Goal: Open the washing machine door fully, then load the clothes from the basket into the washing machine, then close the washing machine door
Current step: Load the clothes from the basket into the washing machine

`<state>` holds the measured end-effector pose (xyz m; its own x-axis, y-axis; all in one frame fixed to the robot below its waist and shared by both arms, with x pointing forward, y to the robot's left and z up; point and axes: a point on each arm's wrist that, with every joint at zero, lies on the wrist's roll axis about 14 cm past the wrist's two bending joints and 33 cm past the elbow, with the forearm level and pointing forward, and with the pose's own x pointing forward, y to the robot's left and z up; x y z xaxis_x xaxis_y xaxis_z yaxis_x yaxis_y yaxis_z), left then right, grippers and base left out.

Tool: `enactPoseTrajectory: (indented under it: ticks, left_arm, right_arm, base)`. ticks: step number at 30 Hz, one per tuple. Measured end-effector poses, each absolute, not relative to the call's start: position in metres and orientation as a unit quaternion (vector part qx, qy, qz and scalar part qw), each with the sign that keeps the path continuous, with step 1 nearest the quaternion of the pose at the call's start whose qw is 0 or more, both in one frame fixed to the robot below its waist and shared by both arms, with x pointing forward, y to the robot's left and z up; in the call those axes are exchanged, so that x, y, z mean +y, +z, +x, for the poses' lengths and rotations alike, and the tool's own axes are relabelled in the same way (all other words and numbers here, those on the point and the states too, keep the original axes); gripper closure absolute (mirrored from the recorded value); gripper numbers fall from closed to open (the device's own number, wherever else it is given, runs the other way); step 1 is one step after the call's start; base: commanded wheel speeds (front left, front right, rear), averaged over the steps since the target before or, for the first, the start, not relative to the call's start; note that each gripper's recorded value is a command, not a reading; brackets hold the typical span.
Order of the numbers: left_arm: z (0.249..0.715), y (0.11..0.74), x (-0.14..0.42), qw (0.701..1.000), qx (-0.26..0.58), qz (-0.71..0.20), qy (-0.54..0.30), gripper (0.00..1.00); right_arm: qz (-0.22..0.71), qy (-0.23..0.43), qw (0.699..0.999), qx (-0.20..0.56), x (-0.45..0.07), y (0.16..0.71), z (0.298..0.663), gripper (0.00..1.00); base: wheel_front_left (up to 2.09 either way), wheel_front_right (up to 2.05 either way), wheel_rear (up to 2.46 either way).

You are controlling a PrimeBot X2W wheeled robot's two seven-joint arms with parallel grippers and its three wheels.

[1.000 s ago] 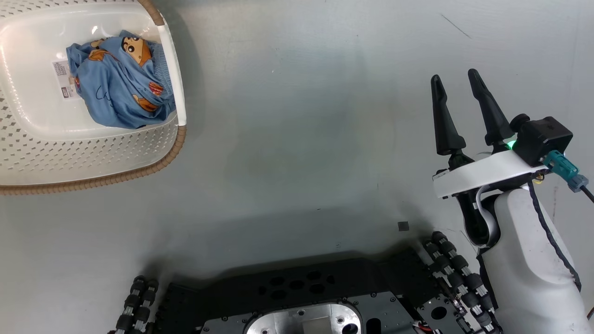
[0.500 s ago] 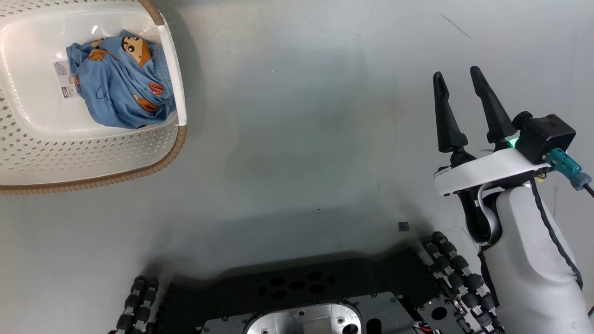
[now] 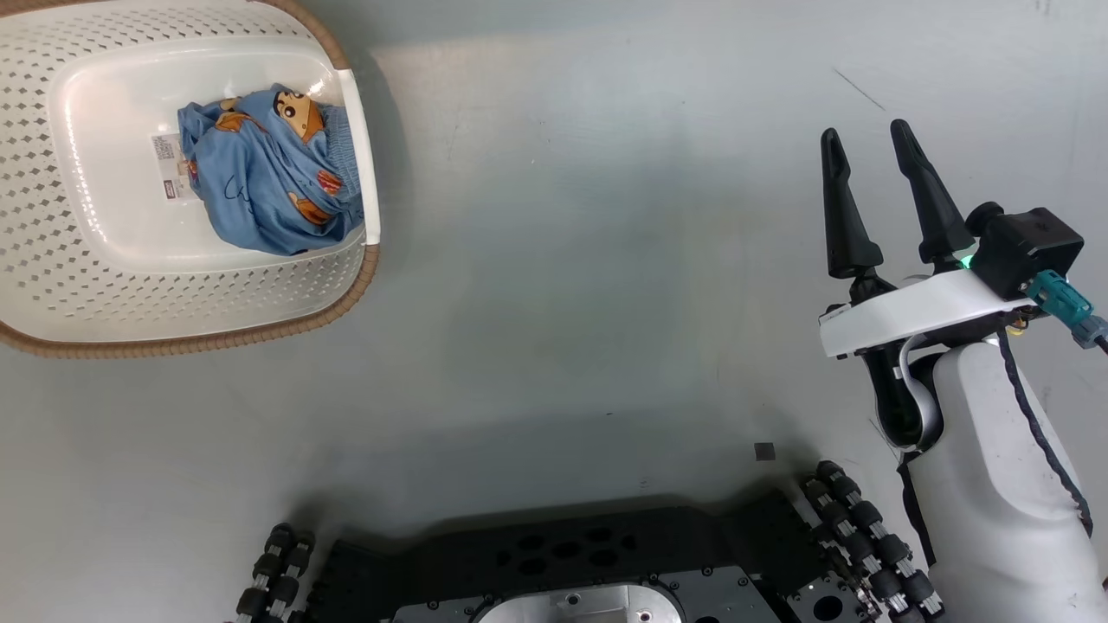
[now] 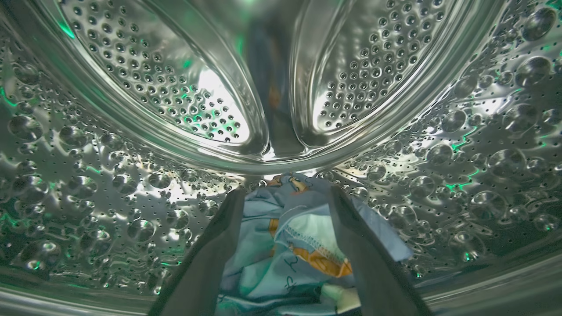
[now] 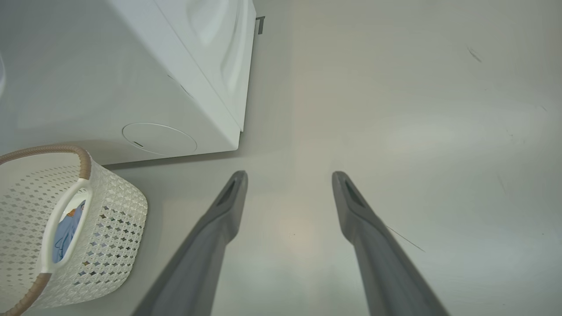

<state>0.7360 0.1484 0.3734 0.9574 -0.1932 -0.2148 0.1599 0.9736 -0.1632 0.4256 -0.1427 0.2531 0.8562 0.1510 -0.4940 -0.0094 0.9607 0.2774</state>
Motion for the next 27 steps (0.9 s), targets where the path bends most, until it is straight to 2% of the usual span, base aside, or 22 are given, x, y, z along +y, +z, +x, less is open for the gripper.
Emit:
enactPoseTrajectory:
  ticks: [17,27]
  left_arm:
    - [0.688,0.393,0.129,0.986,0.102,-0.066,-0.112,0.0]
    - [0.647,0.402,0.144,0.987,0.111,-0.072,-0.094,0.0]
  right_arm:
    - [0.123,0.059,0.965,0.223,-0.137,0.288,0.44,0.0]
    - [0.118,0.076,0.972,0.187,-0.13,0.319,0.448,0.0]
  base:
    - [0.0,0.0,0.0]
    - [0.0,0.0,0.0]
